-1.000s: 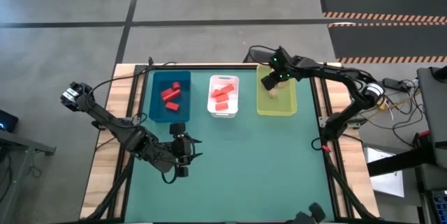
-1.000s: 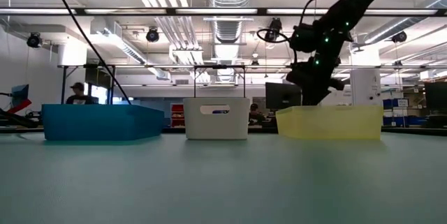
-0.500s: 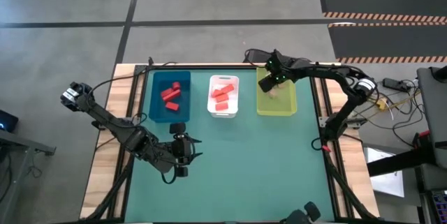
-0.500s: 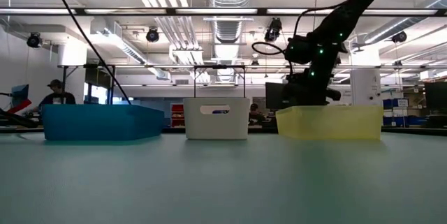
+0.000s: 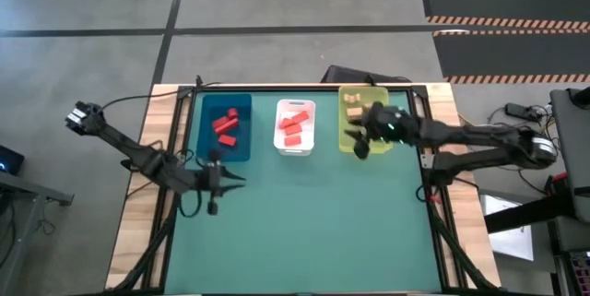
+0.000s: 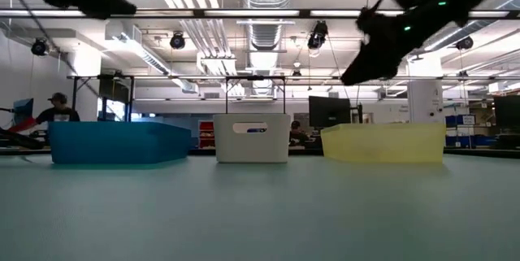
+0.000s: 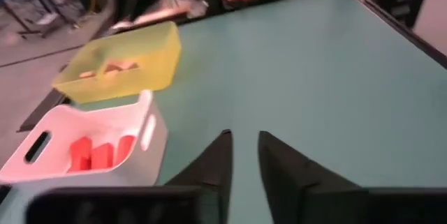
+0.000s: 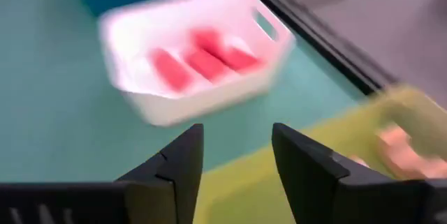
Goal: Sort & place blocks by color
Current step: Return to Home Position
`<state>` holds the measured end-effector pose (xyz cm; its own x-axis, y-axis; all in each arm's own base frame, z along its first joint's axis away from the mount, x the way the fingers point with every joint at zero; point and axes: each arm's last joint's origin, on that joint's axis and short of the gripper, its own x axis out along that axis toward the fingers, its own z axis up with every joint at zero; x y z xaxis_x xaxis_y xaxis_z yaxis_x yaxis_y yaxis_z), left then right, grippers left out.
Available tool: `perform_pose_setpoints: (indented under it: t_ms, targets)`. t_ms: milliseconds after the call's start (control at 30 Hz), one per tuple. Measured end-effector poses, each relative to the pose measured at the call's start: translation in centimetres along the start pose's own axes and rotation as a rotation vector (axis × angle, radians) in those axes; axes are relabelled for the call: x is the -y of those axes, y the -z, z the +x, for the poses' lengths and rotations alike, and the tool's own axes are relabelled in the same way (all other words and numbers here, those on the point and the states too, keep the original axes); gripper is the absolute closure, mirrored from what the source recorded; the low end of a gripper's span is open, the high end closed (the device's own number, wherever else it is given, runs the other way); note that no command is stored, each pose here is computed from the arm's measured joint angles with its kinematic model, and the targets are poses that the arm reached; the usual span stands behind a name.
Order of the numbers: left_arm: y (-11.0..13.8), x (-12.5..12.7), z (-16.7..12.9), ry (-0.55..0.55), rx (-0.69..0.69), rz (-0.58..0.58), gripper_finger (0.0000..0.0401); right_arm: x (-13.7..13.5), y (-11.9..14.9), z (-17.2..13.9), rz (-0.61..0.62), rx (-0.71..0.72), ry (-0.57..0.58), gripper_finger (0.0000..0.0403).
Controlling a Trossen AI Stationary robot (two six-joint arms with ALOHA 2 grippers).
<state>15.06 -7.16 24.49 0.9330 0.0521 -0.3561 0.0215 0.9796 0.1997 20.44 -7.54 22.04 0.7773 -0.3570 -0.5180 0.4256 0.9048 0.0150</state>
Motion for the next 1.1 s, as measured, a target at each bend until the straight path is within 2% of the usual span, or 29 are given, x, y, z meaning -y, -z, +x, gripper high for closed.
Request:
perform_pose_setpoints:
  t_ms: [133,300,500,600,700,800,867,933,1100]
  targets:
    - [2.7,-1.4,-1.2,-0.032,0.079,-0.063,0.0394,-2.1,2.4,-2.4,-0.113,0.168,-0.118,0.0261]
    - [5.3,-2.4,-2.2,-0.071,0.149,-0.114,0.0399,-2.7,5.4,-4.5,-0.238,0.267,-0.191,0.0285]
    - [8.1,-3.1,-3.0,-0.152,0.222,-0.146,0.0400,-2.2,7.5,-6.5,-0.340,0.423,-0.202,0.0311]
    - [8.9,-3.2,-3.3,-0.159,0.270,-0.138,0.0401,-1.6,7.8,-8.2,-0.364,0.580,-0.192,0.0321]
    - [9.1,-3.4,-3.6,-0.179,0.320,-0.118,0.0401,-1.3,8.3,-9.0,-0.394,0.665,-0.174,0.0330]
    - [9.3,-3.2,-3.2,-0.200,0.290,0.007,0.0401,-1.1,8.7,-9.5,-0.422,0.734,-0.150,0.0337]
    - [9.4,-3.1,-2.9,-0.209,0.282,0.033,0.0401,-1.0,8.7,-9.9,-0.436,0.795,-0.135,0.0341]
    - [9.6,-3.0,-2.7,-0.216,0.290,0.029,0.0401,-1.0,9.4,-9.2,-0.469,0.748,-0.131,0.0345]
    - [9.6,-3.0,-2.7,-0.222,0.321,0.002,0.0401,-1.1,9.0,-9.6,-0.509,0.835,-0.123,0.0357]
